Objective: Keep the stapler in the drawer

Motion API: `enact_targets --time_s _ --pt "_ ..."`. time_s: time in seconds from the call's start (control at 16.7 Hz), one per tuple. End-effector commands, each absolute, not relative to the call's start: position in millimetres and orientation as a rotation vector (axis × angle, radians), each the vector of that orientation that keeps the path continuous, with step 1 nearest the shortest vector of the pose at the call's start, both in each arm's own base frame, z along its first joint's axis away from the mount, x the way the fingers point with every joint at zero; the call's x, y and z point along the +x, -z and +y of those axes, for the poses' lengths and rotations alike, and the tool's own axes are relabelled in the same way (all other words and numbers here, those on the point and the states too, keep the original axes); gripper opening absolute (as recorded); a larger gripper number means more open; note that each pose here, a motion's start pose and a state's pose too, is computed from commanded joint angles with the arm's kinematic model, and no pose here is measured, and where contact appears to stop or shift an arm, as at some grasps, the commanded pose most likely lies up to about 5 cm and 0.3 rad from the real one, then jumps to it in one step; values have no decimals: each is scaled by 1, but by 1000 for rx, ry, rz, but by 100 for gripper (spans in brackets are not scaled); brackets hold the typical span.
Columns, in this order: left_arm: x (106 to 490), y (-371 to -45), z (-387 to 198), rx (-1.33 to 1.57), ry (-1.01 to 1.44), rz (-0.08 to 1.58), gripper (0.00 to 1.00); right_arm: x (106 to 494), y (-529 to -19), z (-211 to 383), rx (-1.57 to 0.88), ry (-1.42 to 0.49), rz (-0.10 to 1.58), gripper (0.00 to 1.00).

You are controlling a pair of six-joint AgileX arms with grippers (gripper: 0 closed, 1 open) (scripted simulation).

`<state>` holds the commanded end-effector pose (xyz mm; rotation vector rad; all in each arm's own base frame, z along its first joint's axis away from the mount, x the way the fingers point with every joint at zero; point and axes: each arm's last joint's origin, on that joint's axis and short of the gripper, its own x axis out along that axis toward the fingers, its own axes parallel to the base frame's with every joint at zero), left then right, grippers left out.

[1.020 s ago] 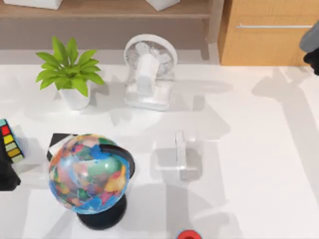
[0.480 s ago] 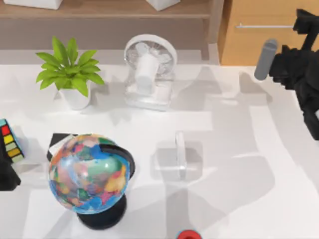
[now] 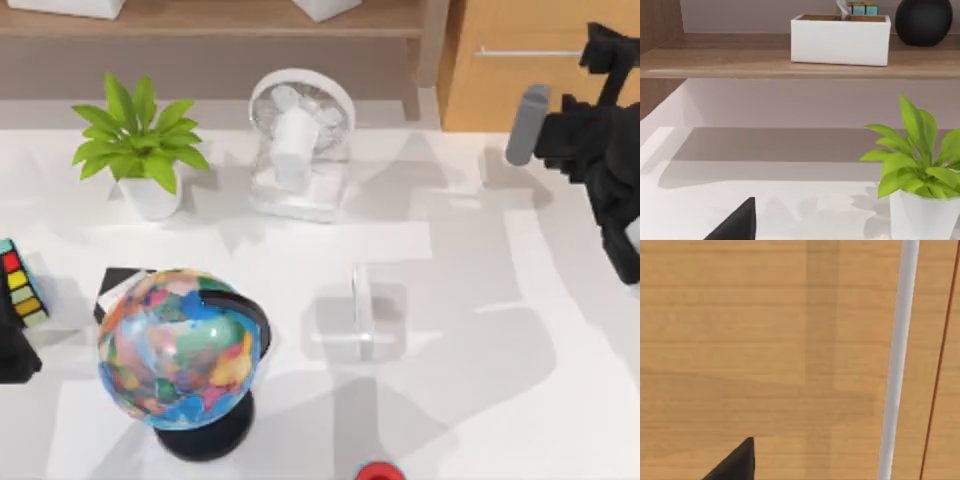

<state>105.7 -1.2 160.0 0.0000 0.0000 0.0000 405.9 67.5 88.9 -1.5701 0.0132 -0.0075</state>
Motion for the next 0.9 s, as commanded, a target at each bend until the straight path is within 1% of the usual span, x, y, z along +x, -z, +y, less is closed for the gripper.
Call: enact_targets --time_s 0.36,0.6,0.9 --pt "106 -160 -1 0 0 0 100 429 -89 69 -1571 8 8 100" --pt "106 -160 -1 0 0 0 100 431 -89 69 -1571 8 8 100" --pt "106 -160 -1 0 0 0 100 431 -89 69 -1571 8 8 62"
